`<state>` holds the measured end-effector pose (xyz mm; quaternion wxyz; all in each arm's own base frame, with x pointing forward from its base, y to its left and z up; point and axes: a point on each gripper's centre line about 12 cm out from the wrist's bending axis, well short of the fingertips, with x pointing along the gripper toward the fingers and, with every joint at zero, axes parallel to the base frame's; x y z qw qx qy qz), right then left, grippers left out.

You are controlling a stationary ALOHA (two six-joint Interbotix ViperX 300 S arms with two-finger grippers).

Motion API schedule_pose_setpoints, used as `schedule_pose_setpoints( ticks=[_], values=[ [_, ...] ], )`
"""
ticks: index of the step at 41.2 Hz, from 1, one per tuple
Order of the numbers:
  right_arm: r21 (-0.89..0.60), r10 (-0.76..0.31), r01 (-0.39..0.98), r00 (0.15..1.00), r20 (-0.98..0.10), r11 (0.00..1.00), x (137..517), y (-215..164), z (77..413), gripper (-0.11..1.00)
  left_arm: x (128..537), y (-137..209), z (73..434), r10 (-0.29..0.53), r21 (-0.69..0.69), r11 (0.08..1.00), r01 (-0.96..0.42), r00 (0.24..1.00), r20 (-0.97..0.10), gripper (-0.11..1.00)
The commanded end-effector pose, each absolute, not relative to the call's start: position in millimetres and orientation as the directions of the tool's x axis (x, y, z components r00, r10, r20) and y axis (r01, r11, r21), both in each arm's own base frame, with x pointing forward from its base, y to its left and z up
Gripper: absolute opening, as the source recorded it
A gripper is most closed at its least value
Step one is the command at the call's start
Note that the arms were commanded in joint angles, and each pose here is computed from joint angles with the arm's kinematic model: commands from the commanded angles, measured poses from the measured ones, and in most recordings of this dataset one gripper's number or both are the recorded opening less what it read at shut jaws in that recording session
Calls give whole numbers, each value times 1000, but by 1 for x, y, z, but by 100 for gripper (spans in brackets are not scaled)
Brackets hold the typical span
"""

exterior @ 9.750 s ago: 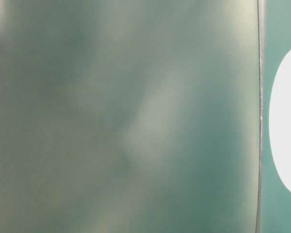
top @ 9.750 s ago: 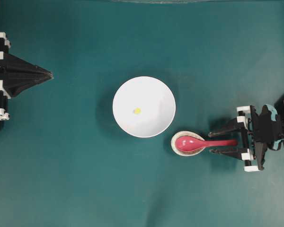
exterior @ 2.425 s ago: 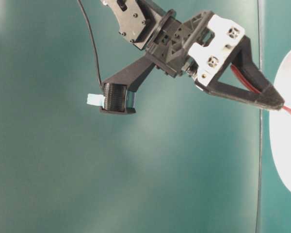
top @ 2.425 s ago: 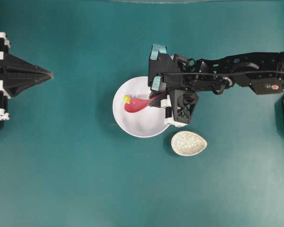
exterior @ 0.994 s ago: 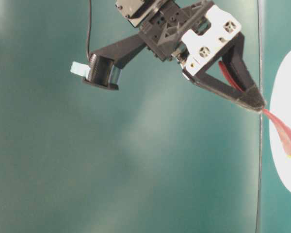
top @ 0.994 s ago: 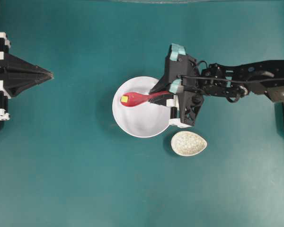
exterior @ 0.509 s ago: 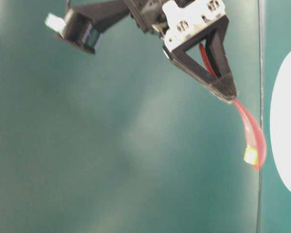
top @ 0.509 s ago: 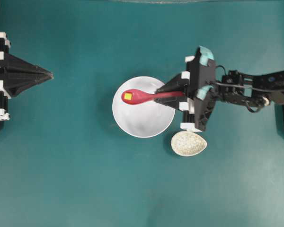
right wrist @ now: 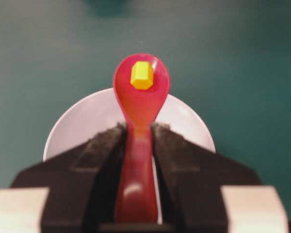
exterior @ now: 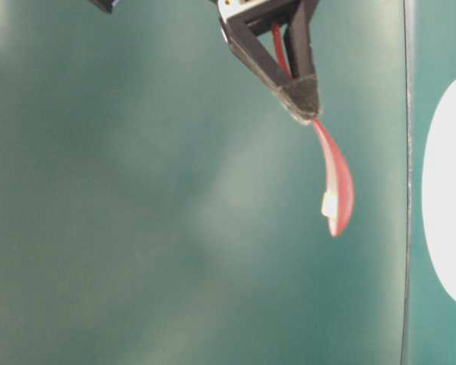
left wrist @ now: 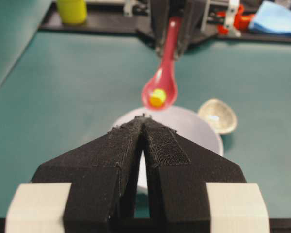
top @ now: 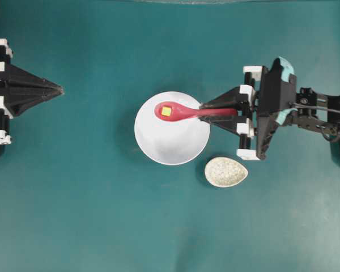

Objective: Scoop the yellow hexagonal prism block from the bowl with a spoon using the right arm.

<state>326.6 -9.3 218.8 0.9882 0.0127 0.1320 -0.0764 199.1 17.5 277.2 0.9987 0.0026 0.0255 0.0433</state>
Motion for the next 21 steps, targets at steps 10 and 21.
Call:
schedule_pose_setpoints(
  ticks=[10,21],
  values=[
    [46,-146,157,972,-182,987,322,-8,244,25,201,18,285,89,7,996,-89,996,-29,3],
    [52,-146,156,976,-162,986,318,-9,251,25,201,18,286,89,9,996,-89,996,-28,3]
  ],
)
